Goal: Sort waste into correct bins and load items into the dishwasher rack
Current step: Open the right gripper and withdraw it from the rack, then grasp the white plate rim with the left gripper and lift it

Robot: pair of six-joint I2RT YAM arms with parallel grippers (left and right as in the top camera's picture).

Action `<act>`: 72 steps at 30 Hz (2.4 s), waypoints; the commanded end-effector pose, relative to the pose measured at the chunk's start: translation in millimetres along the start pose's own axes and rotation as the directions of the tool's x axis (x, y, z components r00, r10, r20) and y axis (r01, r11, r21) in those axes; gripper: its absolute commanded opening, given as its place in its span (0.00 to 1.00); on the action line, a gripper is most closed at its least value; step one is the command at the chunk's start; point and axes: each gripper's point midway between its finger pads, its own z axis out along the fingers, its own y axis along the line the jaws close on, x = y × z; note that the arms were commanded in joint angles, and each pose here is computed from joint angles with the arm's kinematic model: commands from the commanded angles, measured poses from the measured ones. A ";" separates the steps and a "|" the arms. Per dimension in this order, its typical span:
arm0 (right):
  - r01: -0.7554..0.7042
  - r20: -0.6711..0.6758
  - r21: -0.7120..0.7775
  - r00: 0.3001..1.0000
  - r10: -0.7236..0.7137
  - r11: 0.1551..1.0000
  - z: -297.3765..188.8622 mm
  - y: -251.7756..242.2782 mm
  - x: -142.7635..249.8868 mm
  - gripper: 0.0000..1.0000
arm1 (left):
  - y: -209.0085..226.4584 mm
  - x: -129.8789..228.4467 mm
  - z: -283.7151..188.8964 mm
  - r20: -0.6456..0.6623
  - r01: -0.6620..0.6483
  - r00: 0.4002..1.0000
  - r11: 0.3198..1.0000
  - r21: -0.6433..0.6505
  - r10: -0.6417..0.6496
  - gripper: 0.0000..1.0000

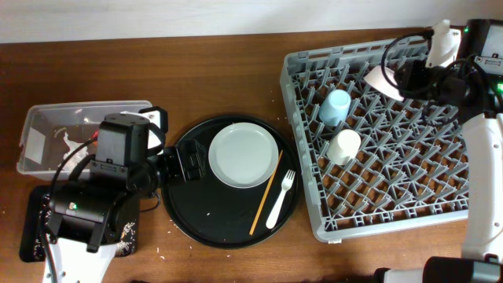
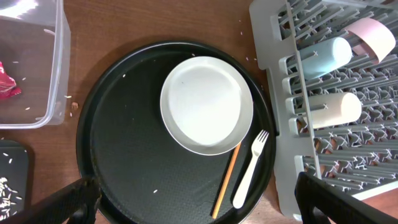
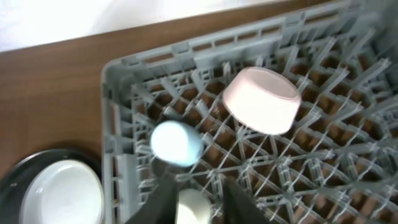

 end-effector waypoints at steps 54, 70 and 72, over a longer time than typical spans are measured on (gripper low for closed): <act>0.192 -0.319 -0.504 0.865 -0.388 0.842 -12.1 212.9 122.4 0.58 | 3.3 -16.6 2.9 0.055 0.013 0.998 0.999 -0.030 -0.011 1.00; 0.182 -0.344 -0.500 0.855 -0.387 0.847 -14.0 210.4 127.8 0.59 | 38.1 54.1 203.6 -0.447 -0.028 0.891 0.975 -0.221 -0.075 0.56; 0.181 -0.345 -0.500 0.855 -0.387 0.847 -14.0 210.4 128.0 0.59 | 33.4 61.1 217.8 -0.460 -0.048 0.886 0.975 -0.215 -0.058 0.50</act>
